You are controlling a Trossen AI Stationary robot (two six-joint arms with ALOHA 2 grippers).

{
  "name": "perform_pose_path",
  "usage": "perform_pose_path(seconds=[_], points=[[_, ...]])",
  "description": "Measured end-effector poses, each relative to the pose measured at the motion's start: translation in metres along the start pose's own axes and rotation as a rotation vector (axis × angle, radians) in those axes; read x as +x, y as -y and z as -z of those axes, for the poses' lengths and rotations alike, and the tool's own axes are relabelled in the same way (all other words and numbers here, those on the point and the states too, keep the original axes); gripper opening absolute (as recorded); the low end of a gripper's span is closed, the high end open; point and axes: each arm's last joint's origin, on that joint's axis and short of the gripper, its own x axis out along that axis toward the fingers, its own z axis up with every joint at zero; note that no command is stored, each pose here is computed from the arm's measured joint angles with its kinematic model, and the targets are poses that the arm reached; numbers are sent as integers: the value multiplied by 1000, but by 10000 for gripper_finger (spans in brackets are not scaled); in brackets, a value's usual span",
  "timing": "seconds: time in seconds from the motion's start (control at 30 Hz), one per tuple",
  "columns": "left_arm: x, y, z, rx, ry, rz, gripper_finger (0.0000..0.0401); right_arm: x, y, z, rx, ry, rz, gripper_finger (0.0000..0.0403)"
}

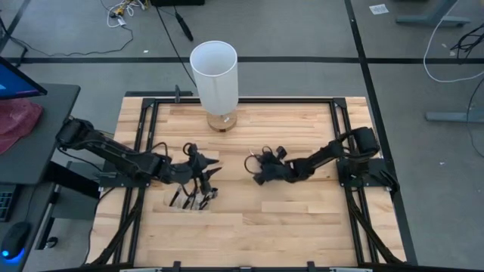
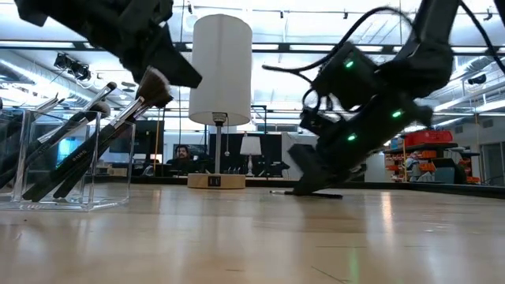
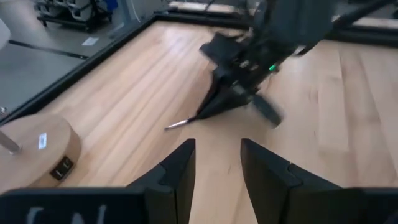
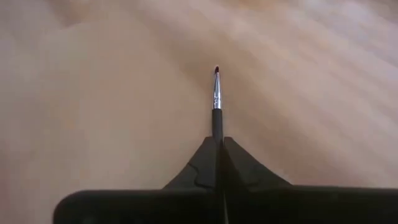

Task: Put items in baskets/containers
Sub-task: Put the eyeshadow brush in the transparent organizer

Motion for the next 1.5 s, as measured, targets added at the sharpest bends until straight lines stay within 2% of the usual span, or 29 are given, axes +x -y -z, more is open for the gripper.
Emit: perform_pose_path(seconds=[0.2, 0.3, 0.43, 0.53, 0.7, 0.9, 1.0, 1.1, 1.3, 1.5], points=[[2, -4, 10, -7, 10, 0, 131, -38, -19, -7, -16, 47, -133, 2], [4, -8, 15, -23, 50, 12, 131, -56, -25, -8, 0, 113, -140, 2], [5, -10, 16, 6, 150, 157, 131, -84, -38, -10, 12, 235, -155, 2], [6, -10, 14, 62, 227, 271, 131, -103, -51, -17, -16, 361, -211, 2], [7, -5, 5, 162, 325, 337, 143, -135, -70, -33, -113, 604, -391, 3], [7, 6, -7, 202, 407, 469, 205, -159, -76, -50, -190, 846, -669, 4], [11, 16, -12, 206, 432, 535, 232, -162, -76, -53, -204, 894, -722, 4], [17, 30, -19, 235, 454, 598, 238, -161, -75, -55, -203, 900, -722, 5], [25, 62, -39, 316, 538, 625, 216, -159, -75, -56, -201, 898, -720, 5], [22, 77, -57, 327, 598, 596, 193, -159, -75, -55, -208, 893, -721, 6]])
